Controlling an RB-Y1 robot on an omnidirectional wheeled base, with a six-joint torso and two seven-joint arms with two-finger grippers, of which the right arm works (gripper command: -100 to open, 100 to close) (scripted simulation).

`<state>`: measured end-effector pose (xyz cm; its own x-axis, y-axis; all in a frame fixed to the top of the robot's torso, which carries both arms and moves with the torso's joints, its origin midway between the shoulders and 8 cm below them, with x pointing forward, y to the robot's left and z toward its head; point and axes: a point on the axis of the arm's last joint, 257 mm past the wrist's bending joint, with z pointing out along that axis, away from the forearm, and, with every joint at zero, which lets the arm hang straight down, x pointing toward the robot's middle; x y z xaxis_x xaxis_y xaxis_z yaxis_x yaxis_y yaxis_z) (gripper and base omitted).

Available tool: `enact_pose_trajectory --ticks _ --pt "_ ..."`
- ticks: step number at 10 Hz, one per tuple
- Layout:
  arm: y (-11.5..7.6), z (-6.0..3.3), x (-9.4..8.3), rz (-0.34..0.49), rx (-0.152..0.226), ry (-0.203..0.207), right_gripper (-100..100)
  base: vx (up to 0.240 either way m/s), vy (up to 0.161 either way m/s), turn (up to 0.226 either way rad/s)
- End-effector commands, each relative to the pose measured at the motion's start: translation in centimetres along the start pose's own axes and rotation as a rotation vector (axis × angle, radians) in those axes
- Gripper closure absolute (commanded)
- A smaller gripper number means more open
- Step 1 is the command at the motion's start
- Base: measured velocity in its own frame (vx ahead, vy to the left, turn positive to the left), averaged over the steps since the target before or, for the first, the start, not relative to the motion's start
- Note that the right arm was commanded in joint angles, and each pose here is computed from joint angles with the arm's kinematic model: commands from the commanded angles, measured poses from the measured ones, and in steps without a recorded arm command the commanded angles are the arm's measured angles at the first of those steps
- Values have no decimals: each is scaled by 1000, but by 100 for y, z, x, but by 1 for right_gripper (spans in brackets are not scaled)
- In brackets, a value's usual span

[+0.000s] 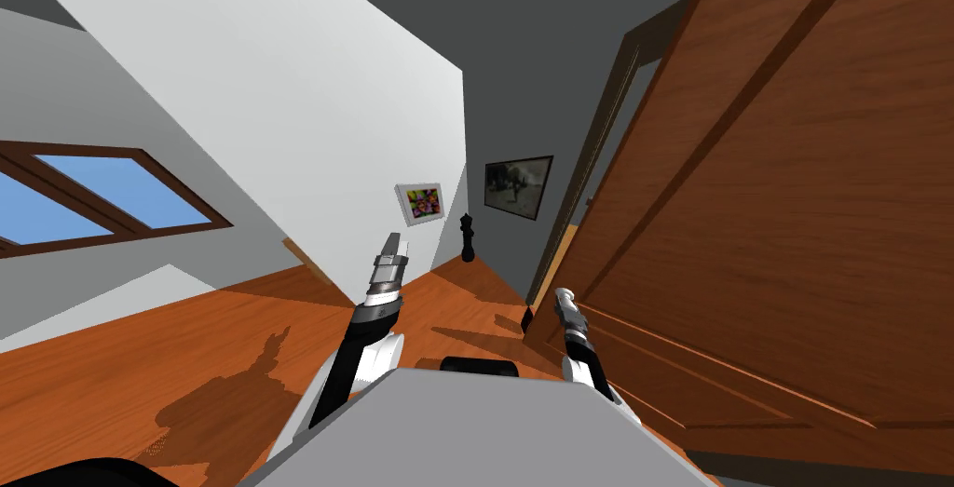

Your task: Pull the door open

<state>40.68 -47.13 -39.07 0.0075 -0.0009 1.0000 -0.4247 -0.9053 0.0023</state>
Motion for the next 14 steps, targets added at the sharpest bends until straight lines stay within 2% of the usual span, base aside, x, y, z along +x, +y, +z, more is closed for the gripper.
enact_pose_trajectory --ticks 1,4,5,6,14 --pt "-16 -11 -12 2 1 -2 100 -31 11 7" --pt "-16 -11 -12 2 1 -2 100 -10 4 -1" --pt "-51 -46 -35 -1 25 -7 100 -140 -37 107" --pt "-63 -51 -33 -1 31 -6 100 -205 -29 83" --pt "-323 -181 -11 2 161 7 100 -219 -24 91"
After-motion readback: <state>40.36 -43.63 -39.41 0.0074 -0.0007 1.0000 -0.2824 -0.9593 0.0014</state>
